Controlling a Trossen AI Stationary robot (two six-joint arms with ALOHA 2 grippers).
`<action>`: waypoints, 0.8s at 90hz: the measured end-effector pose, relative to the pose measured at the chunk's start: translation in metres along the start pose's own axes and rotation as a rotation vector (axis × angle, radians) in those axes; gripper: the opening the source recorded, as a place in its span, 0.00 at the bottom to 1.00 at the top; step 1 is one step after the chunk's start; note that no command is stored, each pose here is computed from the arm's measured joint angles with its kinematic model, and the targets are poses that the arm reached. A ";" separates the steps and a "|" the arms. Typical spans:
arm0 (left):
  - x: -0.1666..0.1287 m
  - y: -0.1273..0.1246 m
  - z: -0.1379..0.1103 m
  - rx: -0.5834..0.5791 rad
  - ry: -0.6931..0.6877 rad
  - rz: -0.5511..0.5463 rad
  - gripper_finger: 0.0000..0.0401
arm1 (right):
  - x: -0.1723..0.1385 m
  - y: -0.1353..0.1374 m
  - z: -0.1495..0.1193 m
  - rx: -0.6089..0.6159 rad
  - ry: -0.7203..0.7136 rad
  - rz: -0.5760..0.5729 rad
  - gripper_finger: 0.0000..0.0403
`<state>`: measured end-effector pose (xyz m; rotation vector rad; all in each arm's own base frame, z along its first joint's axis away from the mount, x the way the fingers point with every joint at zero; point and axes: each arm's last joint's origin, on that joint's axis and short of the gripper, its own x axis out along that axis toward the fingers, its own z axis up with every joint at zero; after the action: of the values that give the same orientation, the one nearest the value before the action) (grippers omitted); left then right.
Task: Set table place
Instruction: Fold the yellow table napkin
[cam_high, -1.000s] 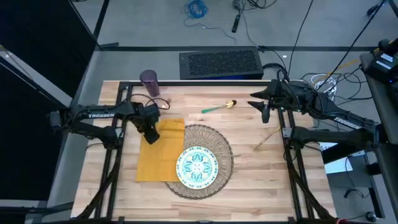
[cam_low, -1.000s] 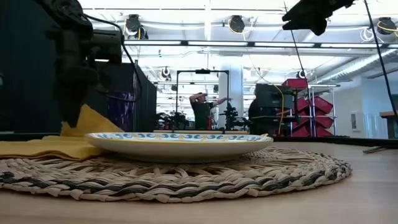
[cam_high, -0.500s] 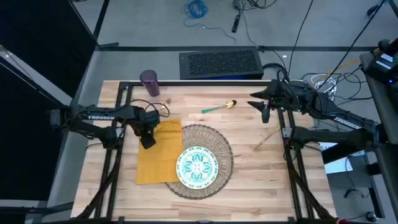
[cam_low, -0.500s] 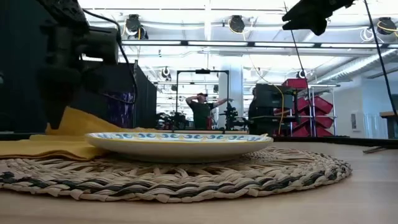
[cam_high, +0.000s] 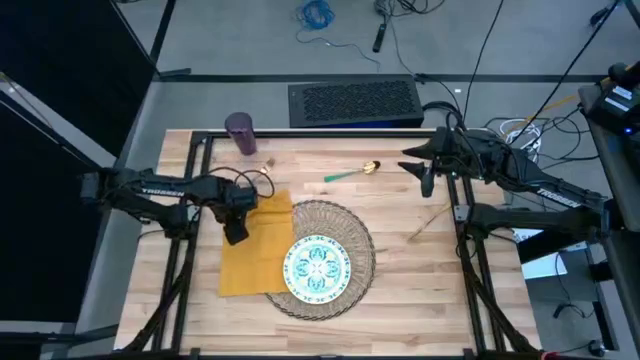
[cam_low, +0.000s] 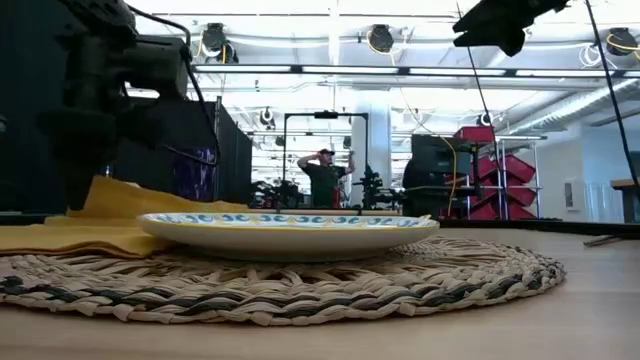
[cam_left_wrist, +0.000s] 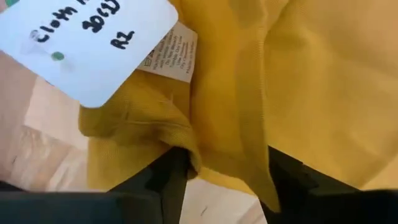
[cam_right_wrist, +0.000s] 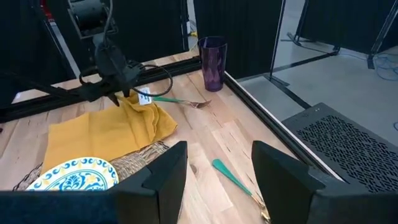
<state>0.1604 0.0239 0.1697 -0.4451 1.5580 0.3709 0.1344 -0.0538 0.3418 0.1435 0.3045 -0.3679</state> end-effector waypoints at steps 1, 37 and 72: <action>0.000 0.000 0.000 0.000 0.004 0.001 0.37 | 0.000 0.000 0.000 0.000 0.000 0.000 0.41; 0.003 -0.002 -0.007 -0.026 0.073 0.060 0.37 | 0.011 0.000 -0.001 -0.005 0.035 -0.002 0.41; 0.003 0.000 -0.006 -0.061 0.050 0.115 0.37 | 0.019 0.000 0.002 -0.010 0.015 -0.001 0.41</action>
<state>0.1553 0.0206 0.1673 -0.4160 1.6284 0.5000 0.1515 -0.0607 0.3375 0.1364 0.3215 -0.3662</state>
